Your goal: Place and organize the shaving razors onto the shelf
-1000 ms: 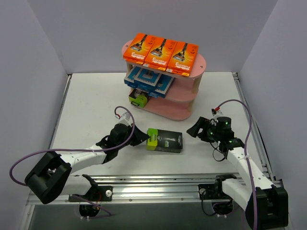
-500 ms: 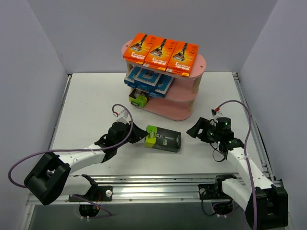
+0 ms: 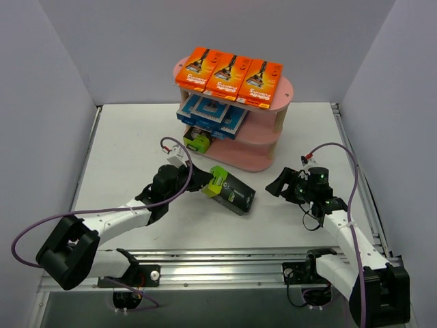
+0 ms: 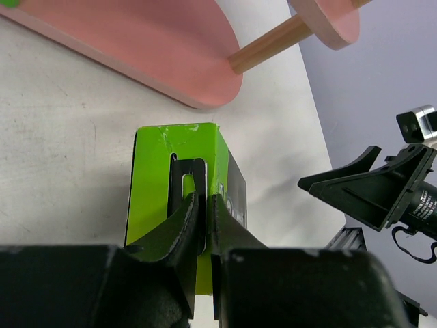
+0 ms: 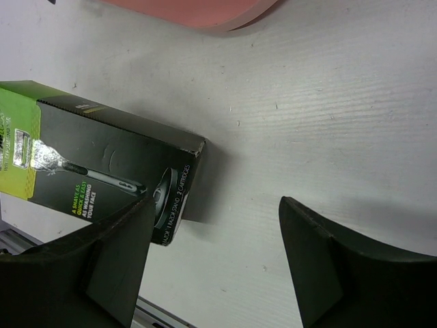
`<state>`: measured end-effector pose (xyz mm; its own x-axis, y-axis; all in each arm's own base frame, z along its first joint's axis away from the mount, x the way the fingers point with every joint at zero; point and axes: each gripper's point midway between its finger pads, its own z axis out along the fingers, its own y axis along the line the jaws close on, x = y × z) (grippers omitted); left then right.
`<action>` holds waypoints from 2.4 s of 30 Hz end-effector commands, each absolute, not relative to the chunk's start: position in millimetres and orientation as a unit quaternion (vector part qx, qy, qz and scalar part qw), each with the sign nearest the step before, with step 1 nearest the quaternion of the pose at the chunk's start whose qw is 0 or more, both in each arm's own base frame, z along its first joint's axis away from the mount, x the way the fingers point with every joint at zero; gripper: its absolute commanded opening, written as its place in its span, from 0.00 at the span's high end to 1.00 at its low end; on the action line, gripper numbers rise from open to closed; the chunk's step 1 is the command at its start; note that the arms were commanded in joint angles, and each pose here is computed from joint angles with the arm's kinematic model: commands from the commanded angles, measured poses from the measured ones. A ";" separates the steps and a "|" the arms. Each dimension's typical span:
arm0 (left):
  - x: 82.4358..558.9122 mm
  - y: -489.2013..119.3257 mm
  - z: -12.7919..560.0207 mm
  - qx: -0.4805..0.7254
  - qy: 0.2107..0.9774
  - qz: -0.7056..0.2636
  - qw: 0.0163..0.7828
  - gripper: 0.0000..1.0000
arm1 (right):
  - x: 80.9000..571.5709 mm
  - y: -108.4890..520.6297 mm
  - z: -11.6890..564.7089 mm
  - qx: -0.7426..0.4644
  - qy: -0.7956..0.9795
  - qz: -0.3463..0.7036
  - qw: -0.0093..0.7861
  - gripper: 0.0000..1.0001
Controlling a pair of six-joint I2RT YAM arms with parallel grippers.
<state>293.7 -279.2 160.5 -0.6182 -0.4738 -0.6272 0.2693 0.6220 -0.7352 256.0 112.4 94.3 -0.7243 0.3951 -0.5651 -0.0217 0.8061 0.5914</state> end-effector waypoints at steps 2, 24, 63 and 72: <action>318.9 -290.2 221.9 -0.062 0.727 -0.472 0.495 0.98 | 254.6 114.3 95.6 0.104 0.879 0.301 0.356 0.31; 304.1 -277.3 188.3 -0.112 0.738 -0.481 0.461 0.98 | 250.7 121.1 88.6 0.100 0.878 0.320 0.341 0.31; 248.9 -202.2 72.1 -0.223 0.802 -0.388 0.396 0.43 | 251.9 121.4 84.0 0.096 0.884 0.313 0.334 0.31; 257.7 -216.7 62.4 -0.218 0.799 -0.410 0.382 0.43 | 251.9 121.5 83.0 0.095 0.885 0.312 0.333 0.31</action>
<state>247.3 -206.4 42.6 -0.6362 -0.6348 -0.4385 -0.0957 0.6289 -0.7716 248.7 119.2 79.2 -0.7648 0.3898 -0.5129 -0.0126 0.7869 0.6170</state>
